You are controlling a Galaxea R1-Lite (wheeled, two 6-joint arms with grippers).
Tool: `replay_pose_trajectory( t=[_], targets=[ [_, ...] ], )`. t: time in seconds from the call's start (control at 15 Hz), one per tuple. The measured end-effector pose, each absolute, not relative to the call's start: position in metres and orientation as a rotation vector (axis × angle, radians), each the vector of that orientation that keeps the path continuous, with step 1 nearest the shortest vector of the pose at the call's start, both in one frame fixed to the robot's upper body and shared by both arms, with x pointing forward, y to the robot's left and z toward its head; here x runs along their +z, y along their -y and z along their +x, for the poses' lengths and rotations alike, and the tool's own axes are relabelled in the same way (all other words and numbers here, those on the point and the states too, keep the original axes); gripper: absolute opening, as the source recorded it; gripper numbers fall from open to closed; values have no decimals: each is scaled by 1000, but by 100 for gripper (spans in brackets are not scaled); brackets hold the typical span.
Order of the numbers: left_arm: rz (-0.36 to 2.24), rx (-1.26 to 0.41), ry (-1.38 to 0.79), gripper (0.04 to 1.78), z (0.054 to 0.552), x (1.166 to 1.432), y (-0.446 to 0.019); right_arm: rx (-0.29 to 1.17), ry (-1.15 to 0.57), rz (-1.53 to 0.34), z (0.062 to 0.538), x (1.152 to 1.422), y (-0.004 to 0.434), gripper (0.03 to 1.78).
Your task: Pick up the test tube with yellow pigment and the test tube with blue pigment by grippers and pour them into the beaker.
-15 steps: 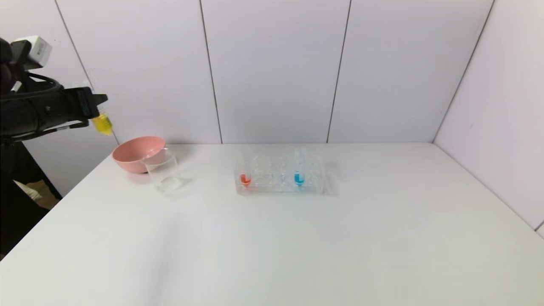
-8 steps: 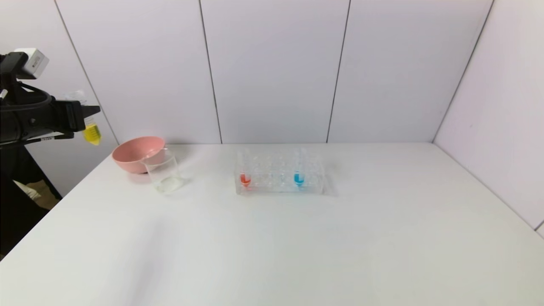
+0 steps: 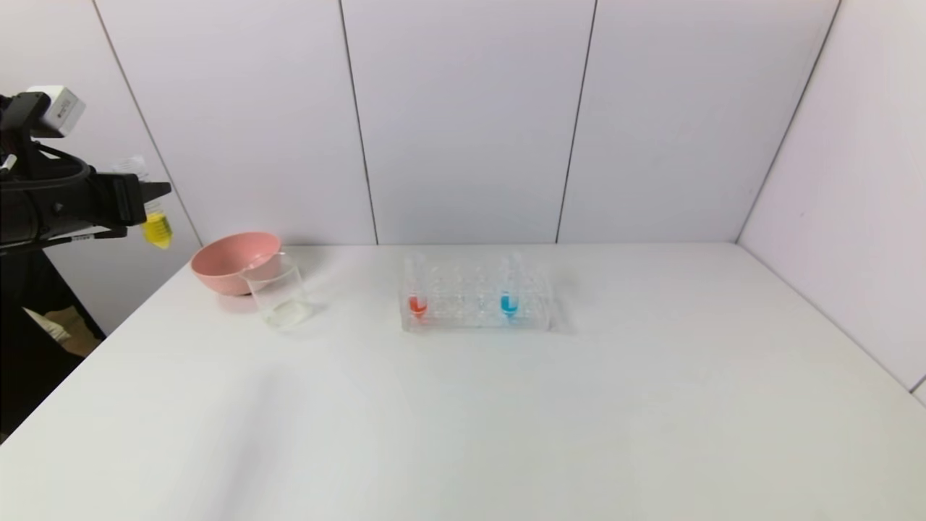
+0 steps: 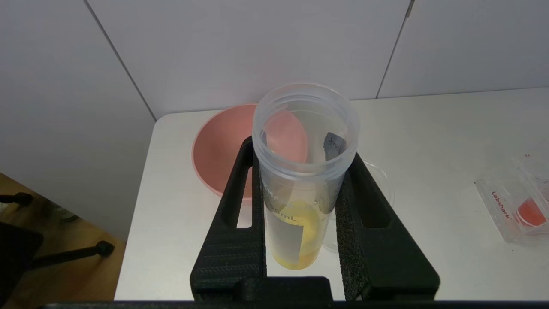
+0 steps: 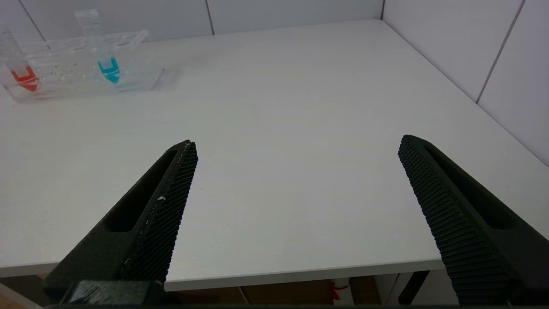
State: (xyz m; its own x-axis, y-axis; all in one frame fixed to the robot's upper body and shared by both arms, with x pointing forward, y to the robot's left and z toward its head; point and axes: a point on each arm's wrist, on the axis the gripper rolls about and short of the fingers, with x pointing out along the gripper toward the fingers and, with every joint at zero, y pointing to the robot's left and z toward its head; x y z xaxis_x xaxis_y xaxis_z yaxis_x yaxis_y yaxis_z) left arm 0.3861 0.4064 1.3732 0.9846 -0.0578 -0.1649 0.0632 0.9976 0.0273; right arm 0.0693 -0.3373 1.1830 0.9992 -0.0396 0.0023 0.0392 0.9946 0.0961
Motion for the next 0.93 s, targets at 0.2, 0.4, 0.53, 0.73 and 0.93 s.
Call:
replay_pose_trajectory(
  t=[0.2,0.4,0.53,0.73,0.93],
  targets=[
    [32,-63,-167,47,386,1373,-406,-39,4,96,69,1183,337,171],
    [31,-63,-174,47,387,1371,-406,-39,4,96,69,1183,337,171],
    [32,-63,-174,47,387,1371,-406,-39,4,96,69,1183,337,171],
    [32,-61,-184,47,387,1368,-407,-39,4,96,69,1183,337,171],
    [32,-69,-193,47,389,1364,-407,-39,4,96,69,1183,337,171]
  ],
)
